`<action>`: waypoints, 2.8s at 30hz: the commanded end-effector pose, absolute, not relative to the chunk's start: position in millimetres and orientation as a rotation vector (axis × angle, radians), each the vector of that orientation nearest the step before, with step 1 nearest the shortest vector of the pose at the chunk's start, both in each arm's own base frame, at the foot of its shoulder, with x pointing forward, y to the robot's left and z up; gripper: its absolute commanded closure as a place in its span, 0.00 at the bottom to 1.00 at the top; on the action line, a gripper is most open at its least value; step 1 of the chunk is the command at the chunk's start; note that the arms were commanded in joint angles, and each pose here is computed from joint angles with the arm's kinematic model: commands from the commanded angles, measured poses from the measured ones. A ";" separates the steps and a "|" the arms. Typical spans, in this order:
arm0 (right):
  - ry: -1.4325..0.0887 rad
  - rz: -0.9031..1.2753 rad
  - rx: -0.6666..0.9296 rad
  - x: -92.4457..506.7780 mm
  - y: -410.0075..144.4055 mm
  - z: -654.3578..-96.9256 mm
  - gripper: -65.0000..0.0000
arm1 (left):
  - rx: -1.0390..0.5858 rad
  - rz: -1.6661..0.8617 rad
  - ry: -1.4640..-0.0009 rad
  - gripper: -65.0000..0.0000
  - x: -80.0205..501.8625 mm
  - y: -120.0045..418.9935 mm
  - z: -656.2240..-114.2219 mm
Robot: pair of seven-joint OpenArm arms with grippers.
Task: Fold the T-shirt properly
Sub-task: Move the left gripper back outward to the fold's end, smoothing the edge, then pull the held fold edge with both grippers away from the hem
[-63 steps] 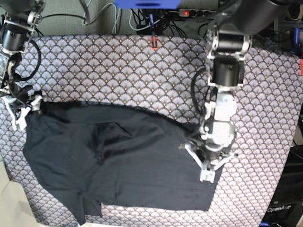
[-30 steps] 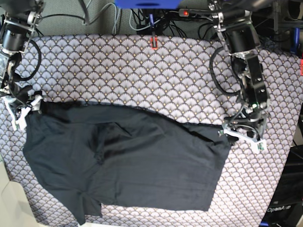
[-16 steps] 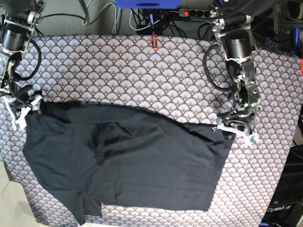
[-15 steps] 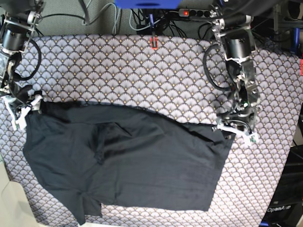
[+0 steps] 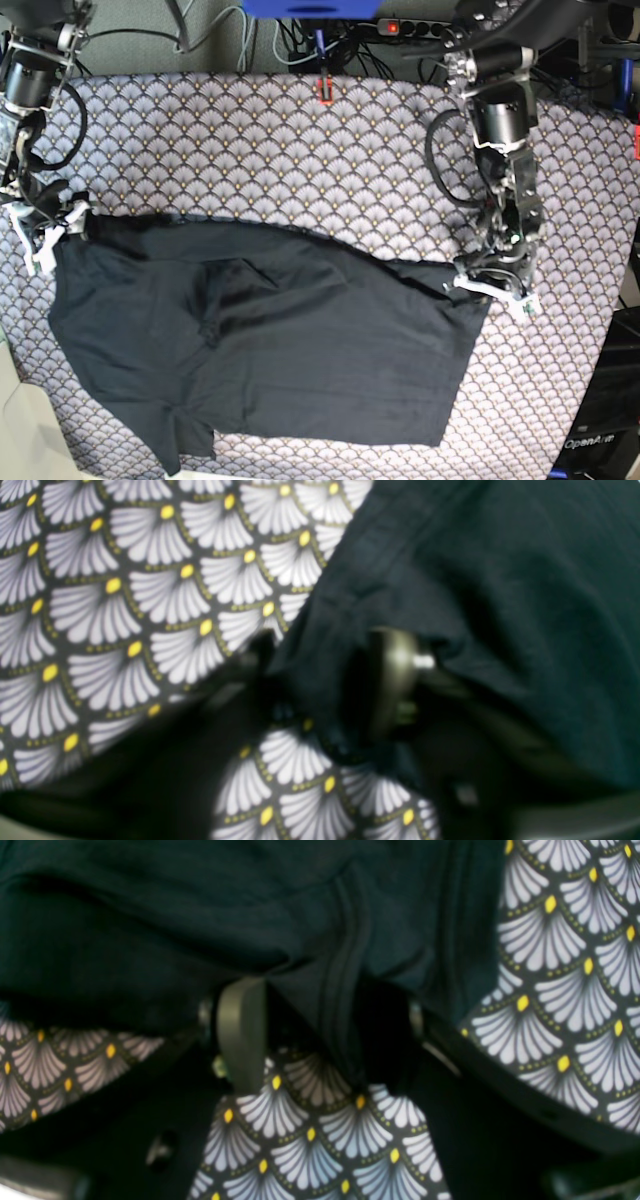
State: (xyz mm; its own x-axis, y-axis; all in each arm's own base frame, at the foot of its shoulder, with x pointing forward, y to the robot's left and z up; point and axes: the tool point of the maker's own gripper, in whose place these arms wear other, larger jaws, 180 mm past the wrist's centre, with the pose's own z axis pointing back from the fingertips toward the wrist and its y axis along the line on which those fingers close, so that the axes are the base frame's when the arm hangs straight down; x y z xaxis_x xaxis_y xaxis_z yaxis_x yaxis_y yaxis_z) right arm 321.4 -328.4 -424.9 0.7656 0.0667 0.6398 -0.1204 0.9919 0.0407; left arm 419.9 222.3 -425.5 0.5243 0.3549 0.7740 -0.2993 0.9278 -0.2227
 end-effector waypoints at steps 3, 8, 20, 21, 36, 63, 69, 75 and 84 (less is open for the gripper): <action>-0.721 0.112 0.060 329.4 -337.2 -411.5 0.45 | -0.075 0.386 -0.980 0.95 431.0 221.0 -411.9; -0.721 0.112 0.060 329.4 -337.2 -411.5 0.45 | -0.070 0.384 -0.969 1.00 427.8 223.1 -415.0; -0.721 0.112 0.059 329.4 -337.9 -411.2 0.62 | -0.062 0.381 -0.962 1.00 421.8 226.1 -417.8; -0.720 0.113 0.056 329.2 -338.7 -411.0 0.71 | -0.062 0.381 -0.962 1.00 421.8 226.1 -417.8; -0.647 0.156 -0.009 314.1 -346.5 -422.2 1.00 | -0.058 0.364 -0.922 1.00 409.6 226.2 -416.7; -0.628 0.296 -0.027 233.8 -314.9 -417.1 1.00 | 0.002 0.212 -0.872 1.00 316.9 228.7 -397.5; -0.614 0.253 -0.034 210.1 -326.7 -417.6 1.00 | 0.042 0.231 -0.853 1.00 290.0 243.9 -399.7; -0.617 0.233 -0.032 191.2 -331.7 -420.7 1.00 | 0.063 0.226 -0.828 1.00 269.2 248.0 -403.6; -0.628 0.184 -0.018 163.6 -331.5 -427.6 1.00 | 0.066 0.205 -0.812 1.00 247.0 265.4 -406.2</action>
